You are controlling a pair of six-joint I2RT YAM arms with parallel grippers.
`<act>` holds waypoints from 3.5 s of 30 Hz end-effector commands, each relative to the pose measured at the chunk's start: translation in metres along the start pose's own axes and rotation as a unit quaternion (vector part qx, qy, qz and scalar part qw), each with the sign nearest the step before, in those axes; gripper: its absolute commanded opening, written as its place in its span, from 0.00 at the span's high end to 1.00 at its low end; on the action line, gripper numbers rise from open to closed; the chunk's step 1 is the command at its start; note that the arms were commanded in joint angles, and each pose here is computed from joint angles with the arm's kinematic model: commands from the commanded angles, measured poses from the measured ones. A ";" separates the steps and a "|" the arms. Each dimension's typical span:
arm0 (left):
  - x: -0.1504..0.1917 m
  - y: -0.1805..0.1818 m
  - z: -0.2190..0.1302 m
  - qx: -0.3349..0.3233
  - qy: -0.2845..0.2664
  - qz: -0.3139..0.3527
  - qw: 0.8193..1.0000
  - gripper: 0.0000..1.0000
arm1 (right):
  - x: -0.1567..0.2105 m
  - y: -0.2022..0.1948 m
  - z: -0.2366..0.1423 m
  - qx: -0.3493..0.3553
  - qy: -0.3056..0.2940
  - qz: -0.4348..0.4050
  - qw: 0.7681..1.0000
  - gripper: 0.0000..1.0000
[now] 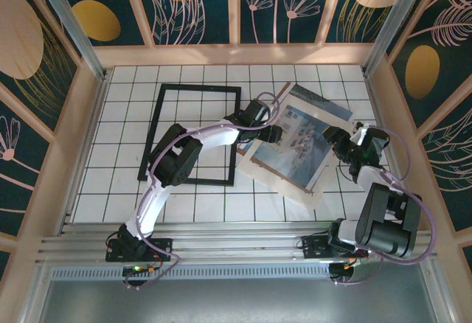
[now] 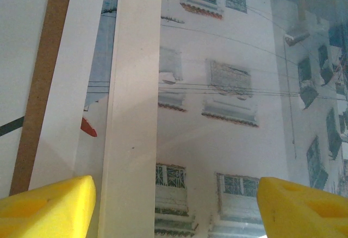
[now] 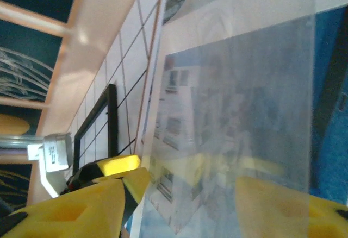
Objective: Put the photo into the frame
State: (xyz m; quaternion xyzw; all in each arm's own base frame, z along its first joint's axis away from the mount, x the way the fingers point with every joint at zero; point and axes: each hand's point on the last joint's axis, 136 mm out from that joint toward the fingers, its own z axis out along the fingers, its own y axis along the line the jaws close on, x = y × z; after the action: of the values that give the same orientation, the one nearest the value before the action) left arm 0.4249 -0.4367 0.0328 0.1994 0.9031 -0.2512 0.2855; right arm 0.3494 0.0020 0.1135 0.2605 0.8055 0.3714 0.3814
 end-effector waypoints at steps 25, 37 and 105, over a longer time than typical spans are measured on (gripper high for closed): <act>-0.119 -0.003 -0.224 0.082 -0.222 -0.014 0.972 0.01 | -0.032 0.231 -0.027 -0.213 0.002 -0.261 0.942 1.00; -0.148 0.023 -0.329 0.151 -0.323 -0.004 0.934 0.01 | -0.012 0.359 -0.085 -0.365 0.013 -0.324 0.873 1.00; -0.176 0.000 -0.380 0.355 -0.304 0.040 0.883 0.48 | -0.064 0.368 -0.052 -0.332 0.000 -0.313 0.890 1.00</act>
State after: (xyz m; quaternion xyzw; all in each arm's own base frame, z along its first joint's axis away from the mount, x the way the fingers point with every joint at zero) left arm 0.4129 -0.2621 0.3954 0.2126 0.6325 -0.5926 0.4512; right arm 0.3971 0.1502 0.4476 -0.1372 0.6911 0.4669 0.5344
